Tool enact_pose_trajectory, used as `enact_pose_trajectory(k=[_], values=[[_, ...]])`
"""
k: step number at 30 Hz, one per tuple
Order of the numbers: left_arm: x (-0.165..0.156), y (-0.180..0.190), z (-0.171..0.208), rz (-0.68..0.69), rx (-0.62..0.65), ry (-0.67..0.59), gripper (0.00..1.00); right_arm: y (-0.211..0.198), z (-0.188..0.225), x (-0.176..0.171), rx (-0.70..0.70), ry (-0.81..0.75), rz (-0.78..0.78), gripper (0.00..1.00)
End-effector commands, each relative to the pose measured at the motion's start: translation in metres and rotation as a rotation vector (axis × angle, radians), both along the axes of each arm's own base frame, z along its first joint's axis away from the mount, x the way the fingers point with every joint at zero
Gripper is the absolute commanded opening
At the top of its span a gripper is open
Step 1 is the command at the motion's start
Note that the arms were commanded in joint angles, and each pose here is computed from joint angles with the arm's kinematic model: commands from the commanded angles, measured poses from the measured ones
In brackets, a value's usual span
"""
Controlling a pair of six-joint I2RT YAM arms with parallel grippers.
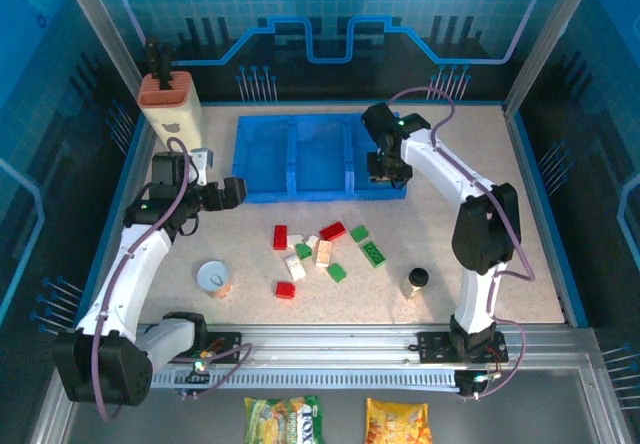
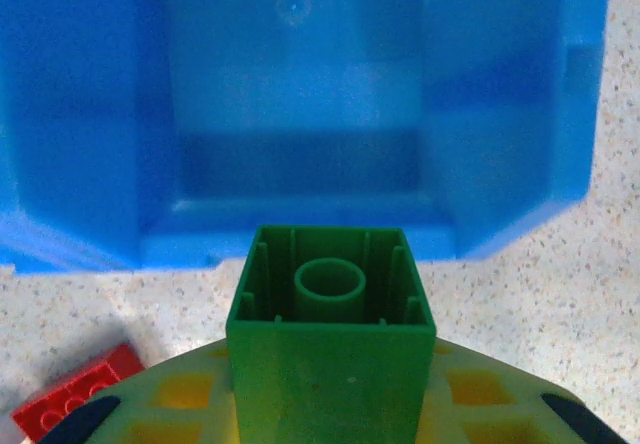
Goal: Sort the legos into containers by color
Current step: Place the lego in the container.
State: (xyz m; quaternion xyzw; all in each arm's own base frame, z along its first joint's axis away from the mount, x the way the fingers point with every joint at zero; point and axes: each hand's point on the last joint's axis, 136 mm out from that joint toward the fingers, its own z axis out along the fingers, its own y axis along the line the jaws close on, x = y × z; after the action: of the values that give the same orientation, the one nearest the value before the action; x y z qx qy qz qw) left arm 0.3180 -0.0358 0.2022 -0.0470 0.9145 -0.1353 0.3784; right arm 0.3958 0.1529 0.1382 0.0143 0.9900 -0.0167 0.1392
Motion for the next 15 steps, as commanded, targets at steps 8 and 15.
enact_pose_trajectory(k=[8, 15], values=[[-0.003, -0.003, -0.006, -0.024, 0.008, 0.006, 0.99, 0.007, -0.041, 0.043, 0.032, 0.077, 0.024, 0.28], [-0.003, -0.001, -0.006, -0.02, 0.019, 0.001, 0.99, 0.015, -0.069, 0.07, 0.062, 0.103, 0.022, 0.28]])
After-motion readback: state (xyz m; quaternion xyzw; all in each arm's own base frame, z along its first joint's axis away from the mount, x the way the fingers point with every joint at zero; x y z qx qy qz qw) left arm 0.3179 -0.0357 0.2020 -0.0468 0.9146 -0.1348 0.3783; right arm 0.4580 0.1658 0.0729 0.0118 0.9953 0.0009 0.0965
